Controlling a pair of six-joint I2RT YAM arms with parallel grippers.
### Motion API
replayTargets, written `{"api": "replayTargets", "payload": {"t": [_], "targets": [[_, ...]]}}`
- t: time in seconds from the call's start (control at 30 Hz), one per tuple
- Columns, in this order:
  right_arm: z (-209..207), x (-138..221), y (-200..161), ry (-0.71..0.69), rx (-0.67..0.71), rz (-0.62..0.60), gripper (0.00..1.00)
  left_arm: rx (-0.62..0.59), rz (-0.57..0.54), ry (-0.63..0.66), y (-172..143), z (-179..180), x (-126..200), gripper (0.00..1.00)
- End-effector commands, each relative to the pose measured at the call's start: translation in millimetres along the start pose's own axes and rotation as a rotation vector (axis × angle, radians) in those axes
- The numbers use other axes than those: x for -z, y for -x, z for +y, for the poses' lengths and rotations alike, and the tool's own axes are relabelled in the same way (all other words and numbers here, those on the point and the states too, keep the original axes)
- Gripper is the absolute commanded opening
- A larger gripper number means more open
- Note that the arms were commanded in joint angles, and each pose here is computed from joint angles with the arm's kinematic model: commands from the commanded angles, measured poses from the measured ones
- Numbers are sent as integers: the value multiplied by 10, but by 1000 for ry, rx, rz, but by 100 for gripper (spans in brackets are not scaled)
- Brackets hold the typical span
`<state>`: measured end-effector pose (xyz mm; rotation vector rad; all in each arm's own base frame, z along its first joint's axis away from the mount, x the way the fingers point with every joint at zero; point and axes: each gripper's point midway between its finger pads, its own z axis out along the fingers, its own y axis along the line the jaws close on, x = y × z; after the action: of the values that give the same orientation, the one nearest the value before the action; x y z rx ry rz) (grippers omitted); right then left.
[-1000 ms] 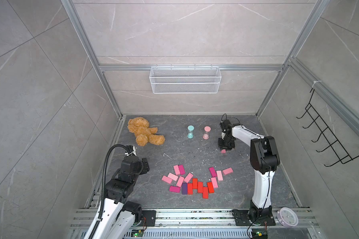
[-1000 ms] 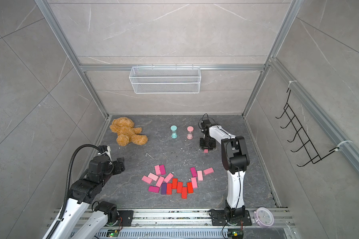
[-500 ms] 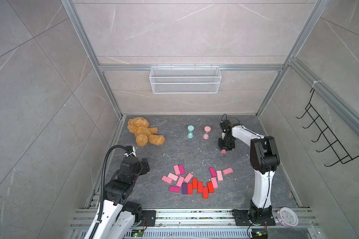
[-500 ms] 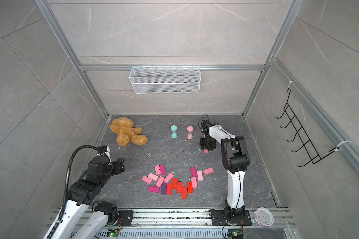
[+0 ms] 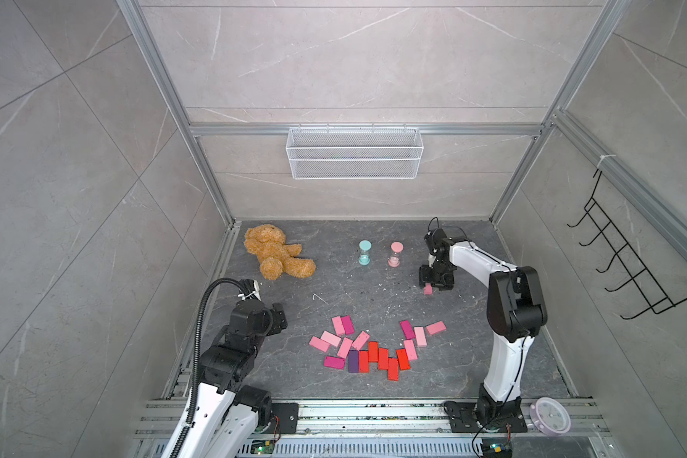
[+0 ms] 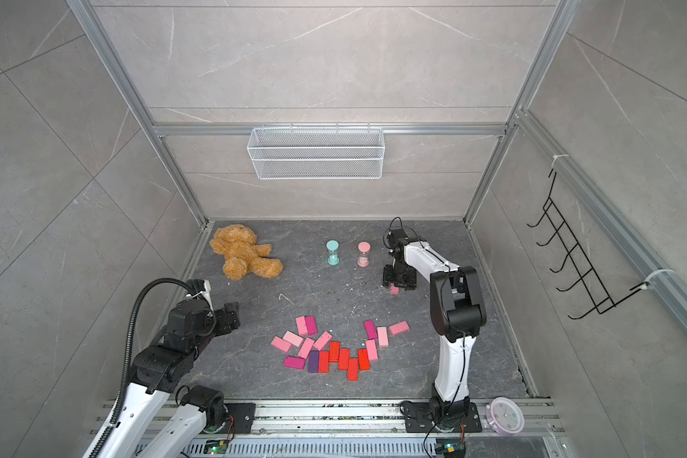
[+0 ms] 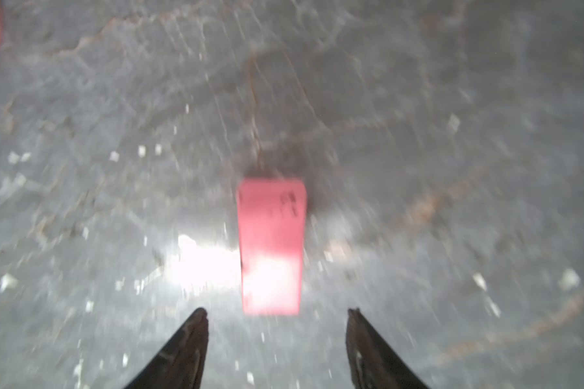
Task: Assemble the letter t with building blocks
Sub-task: Place the building block at the center of the board, then pick up the building block from the center of the board.
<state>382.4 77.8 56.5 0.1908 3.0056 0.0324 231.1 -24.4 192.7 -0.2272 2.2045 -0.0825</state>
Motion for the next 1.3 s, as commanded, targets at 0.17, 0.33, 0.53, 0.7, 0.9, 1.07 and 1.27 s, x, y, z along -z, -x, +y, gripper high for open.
{"api": "replayTargets", "payload": {"t": [0.17, 0.33, 0.53, 0.7, 0.9, 1.07, 1.27], "targets": [[-265, 220, -841, 7, -177, 12, 69, 0, -35, -9, 130, -29, 65, 83], [-295, 153, -1278, 56, -253, 29, 68, -1, -22, -9, 117, -42, 27, 83], [-144, -62, -1538, 170, -310, 80, 67, -6, -8, -20, 110, -79, -17, 82], [-43, -158, -1545, 222, -330, 85, 67, -3, 0, -20, 89, -78, -18, 82], [-17, -225, -1435, 220, -335, 62, 66, 8, -8, -26, 89, -85, -27, 81], [-83, -282, -1355, 163, -318, 52, 62, -1, 4, -22, 79, -87, -45, 81], [-196, -319, -1298, 76, -265, 53, 51, -3, 4, -19, 77, -82, -44, 81]]}}
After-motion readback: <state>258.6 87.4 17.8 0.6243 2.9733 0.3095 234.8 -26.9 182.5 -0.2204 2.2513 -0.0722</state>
